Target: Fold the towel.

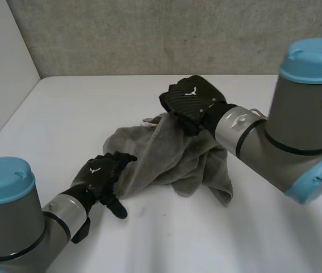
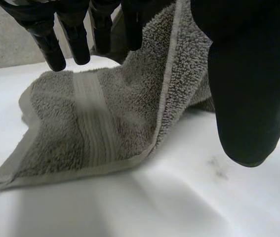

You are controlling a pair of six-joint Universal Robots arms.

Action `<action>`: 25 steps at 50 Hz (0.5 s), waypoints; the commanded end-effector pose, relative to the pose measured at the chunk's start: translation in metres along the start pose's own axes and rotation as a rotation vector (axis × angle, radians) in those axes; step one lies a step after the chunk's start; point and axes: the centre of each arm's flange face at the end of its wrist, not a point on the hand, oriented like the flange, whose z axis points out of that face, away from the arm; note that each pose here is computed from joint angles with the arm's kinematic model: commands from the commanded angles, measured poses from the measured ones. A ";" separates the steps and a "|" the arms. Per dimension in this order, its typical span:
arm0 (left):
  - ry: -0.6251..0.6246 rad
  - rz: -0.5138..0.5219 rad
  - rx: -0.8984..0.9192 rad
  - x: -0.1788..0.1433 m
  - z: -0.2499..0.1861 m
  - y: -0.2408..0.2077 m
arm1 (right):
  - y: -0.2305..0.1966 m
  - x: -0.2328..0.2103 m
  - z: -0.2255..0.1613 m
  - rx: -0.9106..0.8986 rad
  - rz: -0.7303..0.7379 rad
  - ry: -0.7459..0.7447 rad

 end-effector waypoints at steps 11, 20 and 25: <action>0.051 -0.110 -0.028 0.017 0.027 0.009 | 0.001 -0.001 -0.069 -0.035 0.256 0.091; 0.080 -0.132 -0.042 0.028 0.024 0.013 | -0.002 0.014 -0.077 -0.020 0.238 0.151; 0.065 -0.052 0.099 0.022 0.045 -0.027 | 0.008 0.017 -0.054 -0.047 0.153 0.129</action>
